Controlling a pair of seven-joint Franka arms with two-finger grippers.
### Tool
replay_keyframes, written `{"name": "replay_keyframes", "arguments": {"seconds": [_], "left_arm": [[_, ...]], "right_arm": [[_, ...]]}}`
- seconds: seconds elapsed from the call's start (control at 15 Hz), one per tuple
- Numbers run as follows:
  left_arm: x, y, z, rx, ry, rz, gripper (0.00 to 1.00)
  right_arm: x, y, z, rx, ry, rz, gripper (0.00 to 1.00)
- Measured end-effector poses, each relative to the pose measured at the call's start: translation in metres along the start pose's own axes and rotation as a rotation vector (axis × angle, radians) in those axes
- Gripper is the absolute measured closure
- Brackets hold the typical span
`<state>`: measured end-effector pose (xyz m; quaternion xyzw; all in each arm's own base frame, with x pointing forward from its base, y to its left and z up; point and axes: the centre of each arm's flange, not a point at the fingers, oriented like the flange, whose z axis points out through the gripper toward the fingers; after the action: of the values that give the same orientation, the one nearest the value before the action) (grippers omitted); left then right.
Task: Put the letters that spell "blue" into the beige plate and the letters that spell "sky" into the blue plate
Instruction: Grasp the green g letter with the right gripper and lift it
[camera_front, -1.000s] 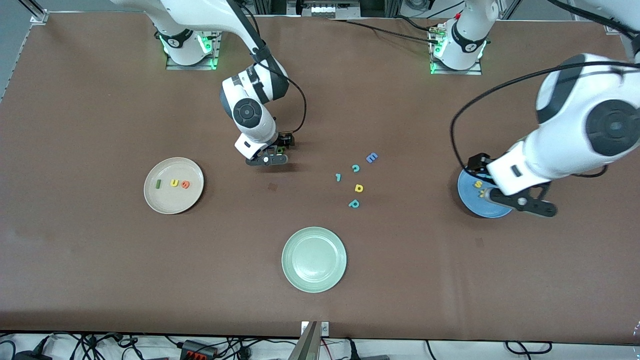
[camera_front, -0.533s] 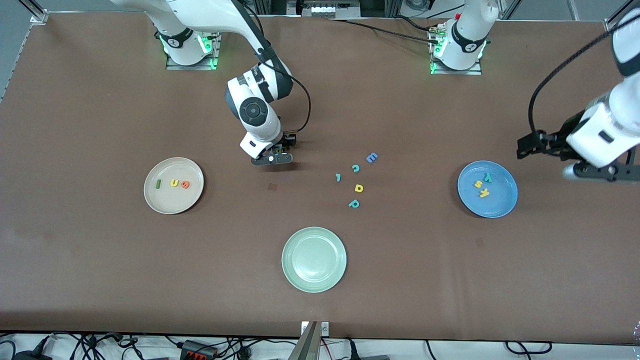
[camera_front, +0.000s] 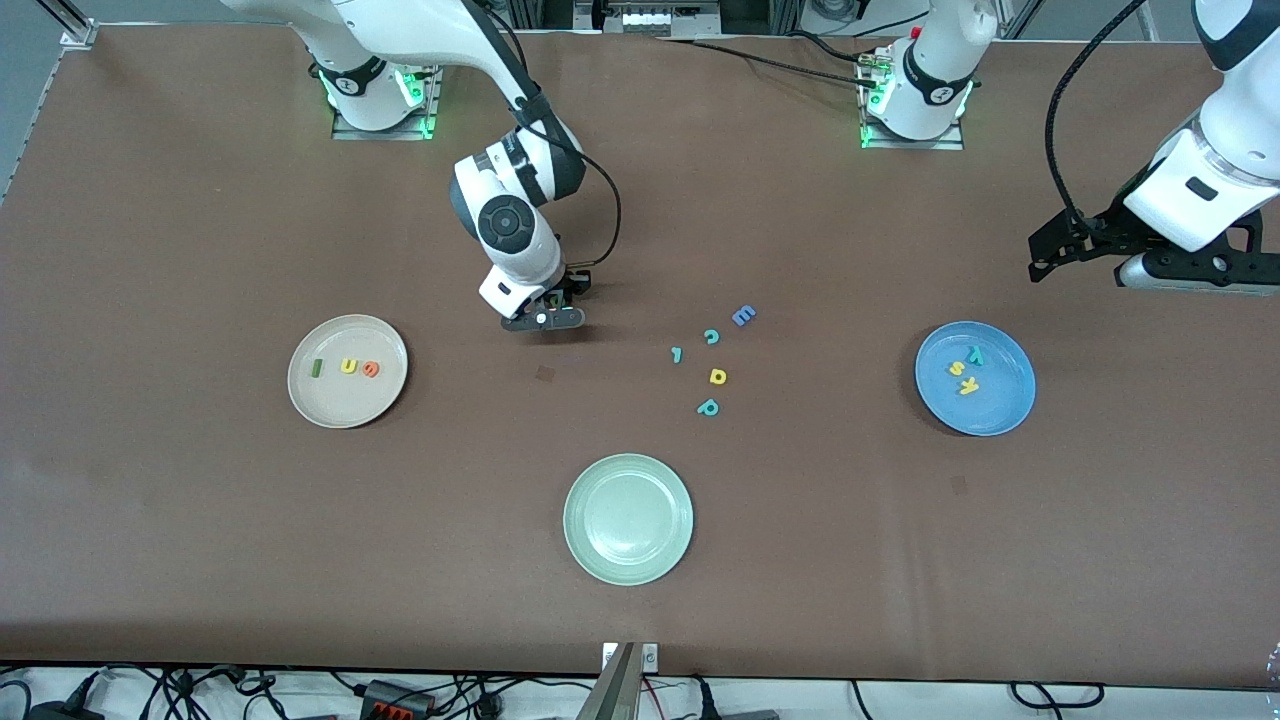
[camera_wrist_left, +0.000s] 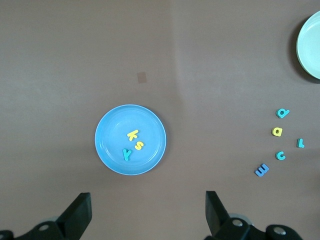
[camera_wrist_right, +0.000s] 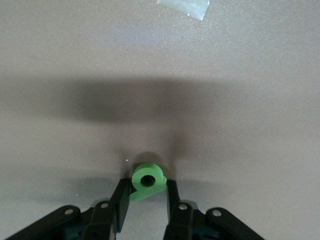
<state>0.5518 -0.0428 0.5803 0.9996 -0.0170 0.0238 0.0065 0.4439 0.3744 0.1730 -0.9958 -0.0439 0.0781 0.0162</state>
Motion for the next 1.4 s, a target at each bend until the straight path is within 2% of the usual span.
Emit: {"name": "replay_keyframes", "arguments": {"seconds": [0.13, 0.4, 0.67, 0.8, 1.13, 1.4], "left_arm": [[-0.001, 0.0, -0.003, 0.0, -0.005, 0.002, 0.0], [-0.002, 0.0, -0.003, 0.001, -0.015, 0.002, 0.0], [-0.002, 0.001, -0.002, 0.001, -0.023, 0.004, 0.0], [-0.001, 0.002, -0.003, 0.001, -0.021, 0.006, 0.0], [0.0, 0.0, -0.002, 0.001, -0.038, 0.002, 0.0], [-0.002, 0.0, -0.002, 0.002, -0.049, 0.002, 0.0]], "right_arm": [[0.001, 0.001, -0.001, 0.0, 0.0, -0.004, 0.7], [0.007, 0.005, -0.004, 0.002, 0.013, 0.005, 0.77], [0.042, 0.035, -0.031, 0.008, 0.066, 0.068, 0.77], [0.052, 0.053, -0.042, 0.004, 0.064, 0.094, 0.77], [0.038, 0.027, -0.041, 0.003, 0.058, 0.046, 0.76], [0.035, 0.004, -0.045, 0.011, 0.076, 0.011, 0.7]]}}
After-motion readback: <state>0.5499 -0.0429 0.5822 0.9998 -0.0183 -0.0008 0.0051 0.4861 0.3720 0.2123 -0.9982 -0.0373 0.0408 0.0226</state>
